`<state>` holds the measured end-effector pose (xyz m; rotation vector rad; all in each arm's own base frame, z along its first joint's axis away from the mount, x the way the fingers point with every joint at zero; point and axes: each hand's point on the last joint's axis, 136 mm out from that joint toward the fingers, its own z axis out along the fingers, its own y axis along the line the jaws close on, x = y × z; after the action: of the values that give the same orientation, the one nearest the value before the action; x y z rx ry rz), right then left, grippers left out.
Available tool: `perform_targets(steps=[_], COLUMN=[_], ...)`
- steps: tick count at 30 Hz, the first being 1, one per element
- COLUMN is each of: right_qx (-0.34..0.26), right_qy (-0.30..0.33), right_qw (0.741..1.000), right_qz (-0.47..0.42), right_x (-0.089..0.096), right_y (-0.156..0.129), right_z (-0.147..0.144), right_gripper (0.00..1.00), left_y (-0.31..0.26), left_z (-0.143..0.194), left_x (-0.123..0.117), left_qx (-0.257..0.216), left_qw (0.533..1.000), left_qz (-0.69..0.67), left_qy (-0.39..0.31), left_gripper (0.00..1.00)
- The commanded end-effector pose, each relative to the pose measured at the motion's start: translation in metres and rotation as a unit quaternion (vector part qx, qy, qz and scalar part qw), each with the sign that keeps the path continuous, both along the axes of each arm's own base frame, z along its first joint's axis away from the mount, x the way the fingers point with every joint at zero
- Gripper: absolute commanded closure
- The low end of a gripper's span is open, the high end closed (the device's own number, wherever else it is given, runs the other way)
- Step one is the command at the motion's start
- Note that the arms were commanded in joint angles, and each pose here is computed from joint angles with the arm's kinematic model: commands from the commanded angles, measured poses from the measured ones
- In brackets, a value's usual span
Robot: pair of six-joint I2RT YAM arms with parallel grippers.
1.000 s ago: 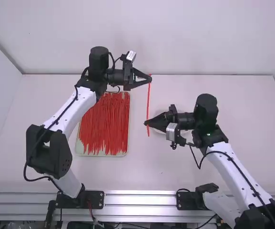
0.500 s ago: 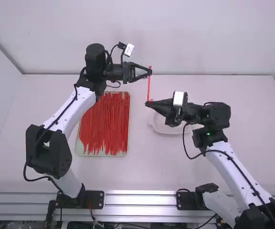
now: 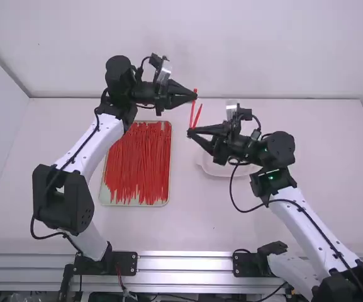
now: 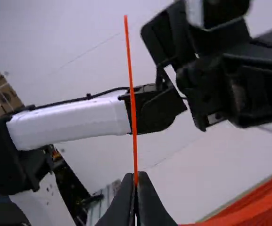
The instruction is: Fasten the cable tie
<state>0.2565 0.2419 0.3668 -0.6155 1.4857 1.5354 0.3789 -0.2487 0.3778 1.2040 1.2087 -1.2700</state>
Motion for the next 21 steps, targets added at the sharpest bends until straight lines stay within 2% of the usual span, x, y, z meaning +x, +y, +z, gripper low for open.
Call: perform_targets(steps=[1,6,16,21], right_qx=[0.014,0.018,0.02,0.032], right_qy=[0.036,0.061,0.067,0.155], right_qw=[0.999,0.998,0.997,0.986], right_qz=[0.01,0.01,0.03,0.047], right_x=[-0.002,-0.001,-0.012,-0.016], right_y=[-0.001,0.003,0.016,0.024], right_z=[0.01,0.008,0.009,0.005], right_gripper=[1.0,1.0,1.0,1.0], left_y=[0.005,0.014,0.015,0.018], left_z=[0.004,0.002,0.001,0.0], left_x=[-0.011,-0.023,-0.022,-0.02], left_qx=[-0.002,-0.004,-0.003,-0.002], left_qw=[0.996,0.991,0.991,0.992], left_qz=[-0.026,-0.065,-0.062,-0.058], left_qy=[-0.083,-0.118,-0.118,-0.111], left_gripper=[0.98,0.98,0.98,0.98])
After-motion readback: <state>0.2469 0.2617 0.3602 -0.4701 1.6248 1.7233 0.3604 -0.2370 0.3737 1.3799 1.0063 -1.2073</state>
